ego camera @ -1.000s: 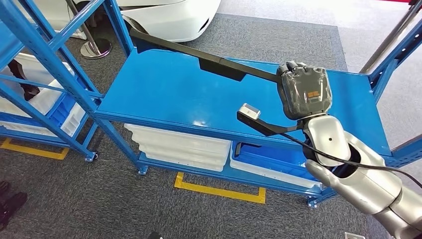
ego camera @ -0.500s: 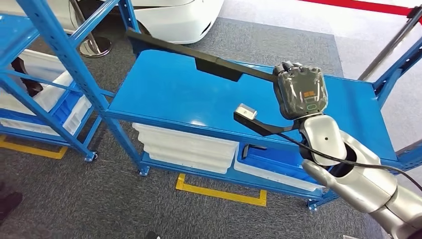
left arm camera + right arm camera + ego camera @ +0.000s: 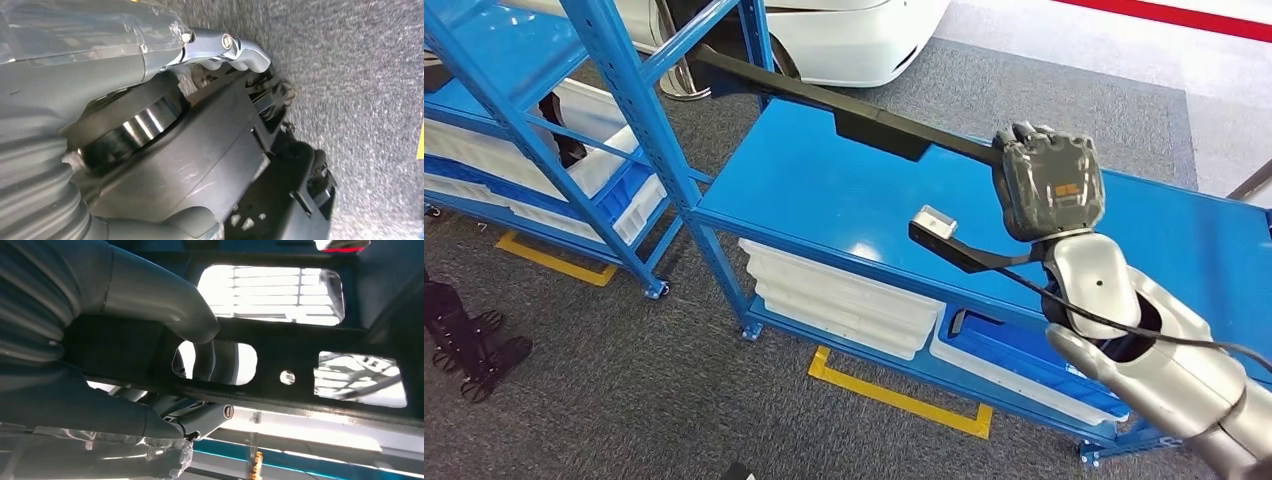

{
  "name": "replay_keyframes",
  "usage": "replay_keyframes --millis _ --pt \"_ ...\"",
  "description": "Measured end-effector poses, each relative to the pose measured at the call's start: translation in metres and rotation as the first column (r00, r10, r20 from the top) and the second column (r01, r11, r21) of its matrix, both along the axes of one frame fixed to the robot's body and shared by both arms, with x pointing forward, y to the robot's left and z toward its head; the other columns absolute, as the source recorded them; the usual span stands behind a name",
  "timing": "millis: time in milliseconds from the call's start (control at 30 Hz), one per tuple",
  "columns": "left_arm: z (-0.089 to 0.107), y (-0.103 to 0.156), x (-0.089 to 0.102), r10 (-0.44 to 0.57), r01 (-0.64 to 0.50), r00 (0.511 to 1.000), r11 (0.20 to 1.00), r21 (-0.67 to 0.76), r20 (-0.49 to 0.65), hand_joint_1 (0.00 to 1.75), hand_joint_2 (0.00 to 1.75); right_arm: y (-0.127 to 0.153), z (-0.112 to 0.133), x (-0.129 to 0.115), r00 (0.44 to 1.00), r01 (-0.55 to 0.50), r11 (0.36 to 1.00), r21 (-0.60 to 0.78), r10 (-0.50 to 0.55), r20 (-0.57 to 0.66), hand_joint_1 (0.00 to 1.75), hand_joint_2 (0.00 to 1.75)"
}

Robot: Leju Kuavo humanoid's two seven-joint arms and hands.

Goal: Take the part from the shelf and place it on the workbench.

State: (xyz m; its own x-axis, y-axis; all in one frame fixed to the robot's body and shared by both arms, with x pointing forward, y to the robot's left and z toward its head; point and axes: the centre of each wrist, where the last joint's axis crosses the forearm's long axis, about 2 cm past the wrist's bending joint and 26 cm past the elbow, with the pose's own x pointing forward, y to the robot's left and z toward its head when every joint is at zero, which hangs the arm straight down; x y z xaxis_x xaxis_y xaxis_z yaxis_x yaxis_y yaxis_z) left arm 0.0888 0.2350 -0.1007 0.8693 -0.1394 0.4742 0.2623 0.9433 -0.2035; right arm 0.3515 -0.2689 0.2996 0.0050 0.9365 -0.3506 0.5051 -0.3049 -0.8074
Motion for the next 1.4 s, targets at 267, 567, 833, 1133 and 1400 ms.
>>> replay_keyframes --millis 267,567,833,1133,1400 --pt "0.0 0.005 0.001 0.01 -0.01 1.0 1.0 0.012 0.001 0.0 1.75 0.002 -0.001 0.0 1.0 -0.004 1.0 0.0 0.004 -0.003 1.75 1.75" --pt "0.0 0.004 0.0 0.014 -0.014 1.0 1.0 0.004 -0.002 0.0 1.75 0.004 -0.001 -0.001 1.0 -0.008 1.0 0.004 0.008 -0.008 1.75 1.75" --pt "0.0 0.001 0.0 0.014 -0.014 1.0 1.0 -0.003 -0.002 0.0 1.75 0.005 -0.002 -0.001 1.0 -0.014 1.0 0.004 0.014 -0.012 1.75 1.75" --pt "0.0 0.005 0.003 0.017 -0.017 1.0 1.0 0.006 0.001 0.0 1.75 0.008 0.002 0.0 0.999 -0.036 0.999 0.013 0.036 -0.003 1.75 1.75" --pt "0.0 0.005 0.001 0.017 -0.017 1.0 1.0 0.004 -0.004 0.0 1.75 0.013 0.004 -0.001 0.998 -0.057 0.998 0.018 0.057 0.008 1.75 1.75"
